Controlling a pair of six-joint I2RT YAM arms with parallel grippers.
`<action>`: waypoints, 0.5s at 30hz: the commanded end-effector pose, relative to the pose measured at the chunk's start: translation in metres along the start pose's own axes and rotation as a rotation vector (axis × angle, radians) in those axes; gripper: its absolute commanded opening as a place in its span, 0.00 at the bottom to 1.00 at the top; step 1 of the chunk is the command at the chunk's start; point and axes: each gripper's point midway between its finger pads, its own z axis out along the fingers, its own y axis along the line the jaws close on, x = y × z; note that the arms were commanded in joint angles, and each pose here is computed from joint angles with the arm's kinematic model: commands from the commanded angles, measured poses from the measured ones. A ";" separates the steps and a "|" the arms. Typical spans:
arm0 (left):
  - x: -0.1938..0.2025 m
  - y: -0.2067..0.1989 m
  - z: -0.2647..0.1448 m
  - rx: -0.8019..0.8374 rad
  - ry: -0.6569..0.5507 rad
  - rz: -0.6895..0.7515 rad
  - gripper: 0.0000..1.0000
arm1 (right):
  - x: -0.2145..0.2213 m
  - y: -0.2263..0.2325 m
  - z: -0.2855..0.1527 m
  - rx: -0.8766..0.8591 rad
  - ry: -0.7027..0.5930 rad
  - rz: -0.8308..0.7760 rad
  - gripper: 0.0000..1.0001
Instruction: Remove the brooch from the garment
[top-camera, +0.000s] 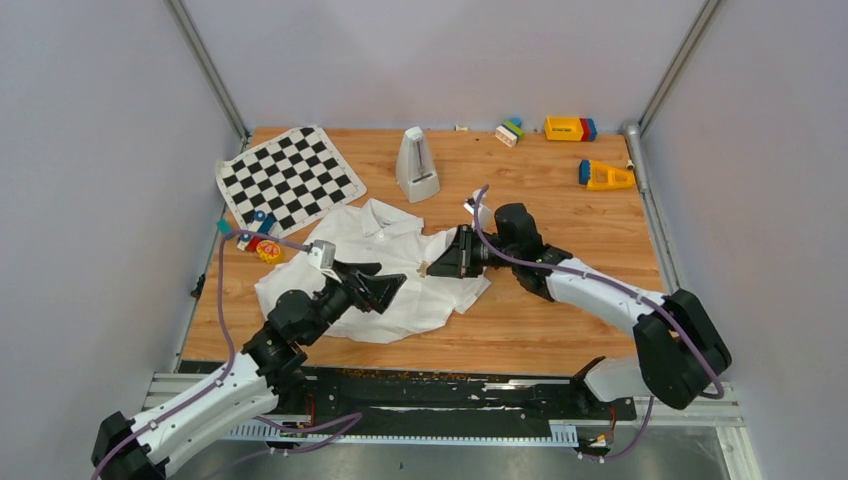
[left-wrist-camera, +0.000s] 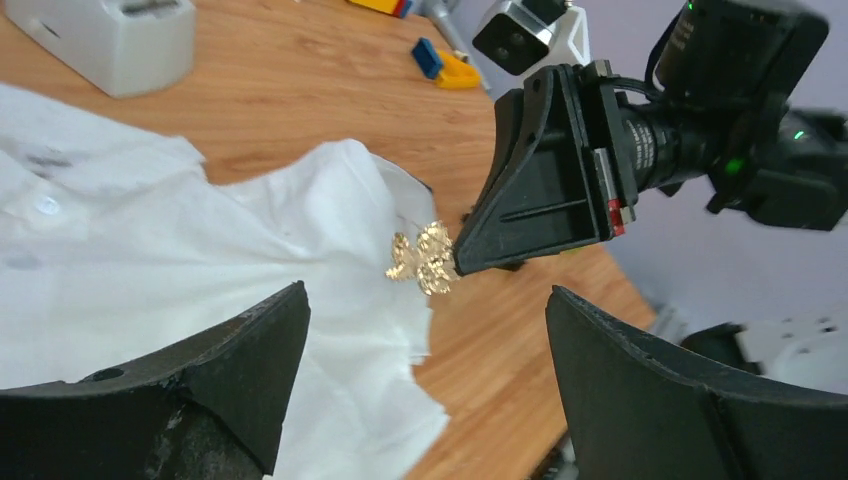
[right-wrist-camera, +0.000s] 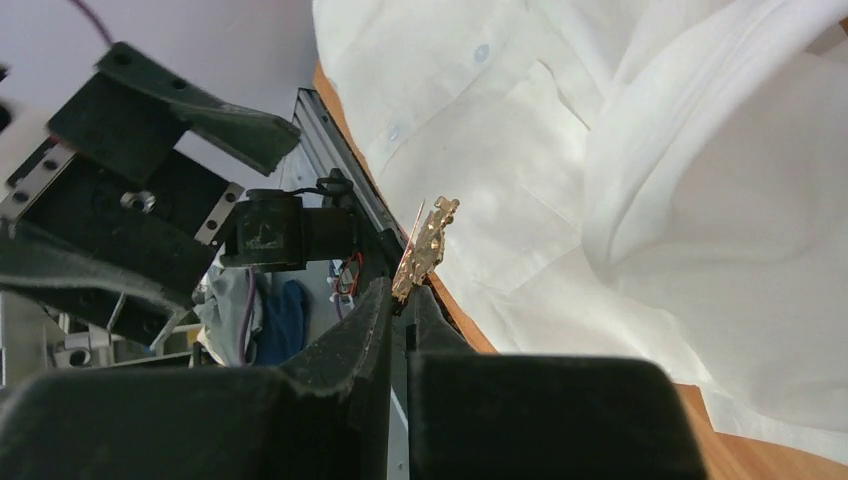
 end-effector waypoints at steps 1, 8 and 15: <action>0.007 -0.021 -0.009 0.058 0.007 -0.475 0.88 | -0.023 0.051 -0.026 -0.207 -0.178 -0.257 0.00; -0.005 -0.044 -0.018 0.213 -0.039 -0.769 0.74 | -0.016 0.081 -0.053 -0.316 -0.236 -0.397 0.00; -0.023 -0.058 -0.015 0.265 -0.054 -0.790 0.74 | -0.010 0.099 -0.067 -0.384 -0.246 -0.454 0.00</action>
